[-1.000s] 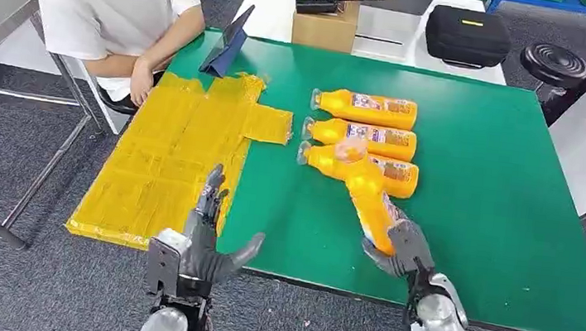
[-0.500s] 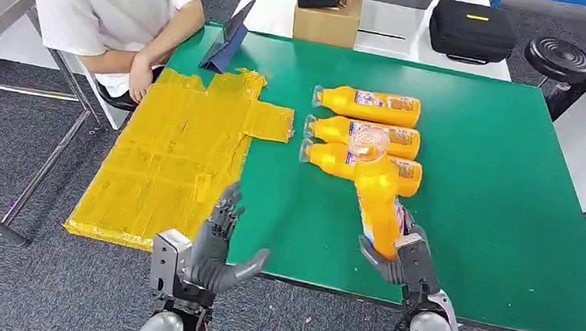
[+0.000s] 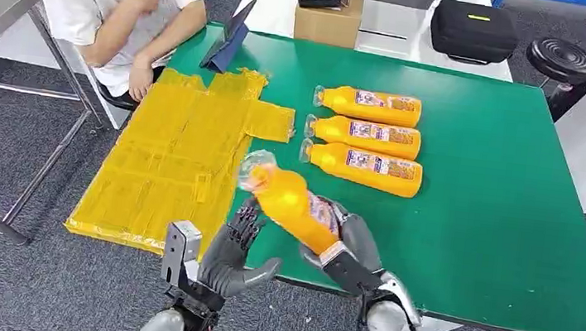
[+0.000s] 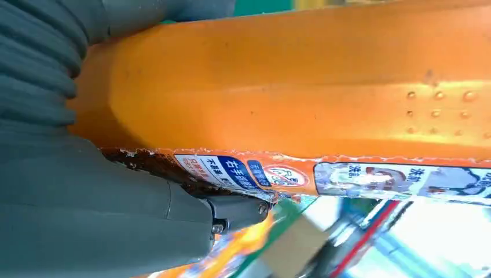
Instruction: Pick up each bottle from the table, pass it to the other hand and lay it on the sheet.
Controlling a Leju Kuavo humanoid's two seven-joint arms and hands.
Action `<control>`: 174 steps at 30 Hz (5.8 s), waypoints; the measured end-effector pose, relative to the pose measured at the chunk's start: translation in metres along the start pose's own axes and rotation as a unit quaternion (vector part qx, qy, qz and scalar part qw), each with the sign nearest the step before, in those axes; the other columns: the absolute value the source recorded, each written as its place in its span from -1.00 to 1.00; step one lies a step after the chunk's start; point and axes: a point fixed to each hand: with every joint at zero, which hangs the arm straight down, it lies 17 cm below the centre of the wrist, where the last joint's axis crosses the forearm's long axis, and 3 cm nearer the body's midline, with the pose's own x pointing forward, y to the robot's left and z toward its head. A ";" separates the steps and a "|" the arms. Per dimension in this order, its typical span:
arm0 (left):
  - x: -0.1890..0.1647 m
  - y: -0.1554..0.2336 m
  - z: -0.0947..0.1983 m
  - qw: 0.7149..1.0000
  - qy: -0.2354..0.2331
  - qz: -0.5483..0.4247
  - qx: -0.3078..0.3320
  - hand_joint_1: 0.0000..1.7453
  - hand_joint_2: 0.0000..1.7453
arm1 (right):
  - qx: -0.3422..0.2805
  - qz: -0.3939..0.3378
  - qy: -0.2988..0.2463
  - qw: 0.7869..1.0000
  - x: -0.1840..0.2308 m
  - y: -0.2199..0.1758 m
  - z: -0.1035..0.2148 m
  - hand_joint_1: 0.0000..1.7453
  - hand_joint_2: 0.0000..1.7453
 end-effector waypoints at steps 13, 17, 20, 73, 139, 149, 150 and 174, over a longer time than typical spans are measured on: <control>0.020 -0.002 -0.008 0.998 -0.022 0.051 -0.002 -1.00 1.00 | 0.050 -0.009 -0.063 0.997 0.044 0.047 -0.009 1.00 1.00; 0.026 -0.007 -0.007 0.998 -0.035 0.051 -0.012 -0.88 1.00 | 0.067 -0.029 -0.058 0.996 0.045 0.055 -0.010 1.00 1.00; 0.029 -0.008 -0.006 0.998 -0.045 0.041 -0.015 1.00 1.00 | 0.078 -0.044 -0.056 0.994 0.045 0.059 -0.010 1.00 1.00; 0.119 0.137 -0.024 0.936 -0.182 -0.183 0.240 1.00 1.00 | -0.220 0.094 -0.242 0.940 0.188 -0.049 0.018 -1.00 -1.00; 0.051 0.181 -0.136 0.954 0.002 -0.301 0.015 -1.00 1.00 | -0.208 -0.035 -0.225 0.951 0.164 -0.044 0.030 -1.00 1.00; 0.205 0.176 -0.086 0.947 -0.267 -0.106 0.147 -1.00 1.00 | -0.190 0.092 -0.174 0.962 0.130 -0.033 0.024 -1.00 1.00; 0.219 0.172 -0.077 0.945 -0.286 -0.076 0.143 -1.00 1.00 | -0.169 0.132 -0.141 0.967 0.110 -0.027 0.022 -1.00 1.00; 0.252 0.098 0.015 0.914 -0.385 -0.076 0.104 -1.00 1.00 | 0.030 0.337 0.214 0.916 -0.178 -0.096 0.086 -1.00 1.00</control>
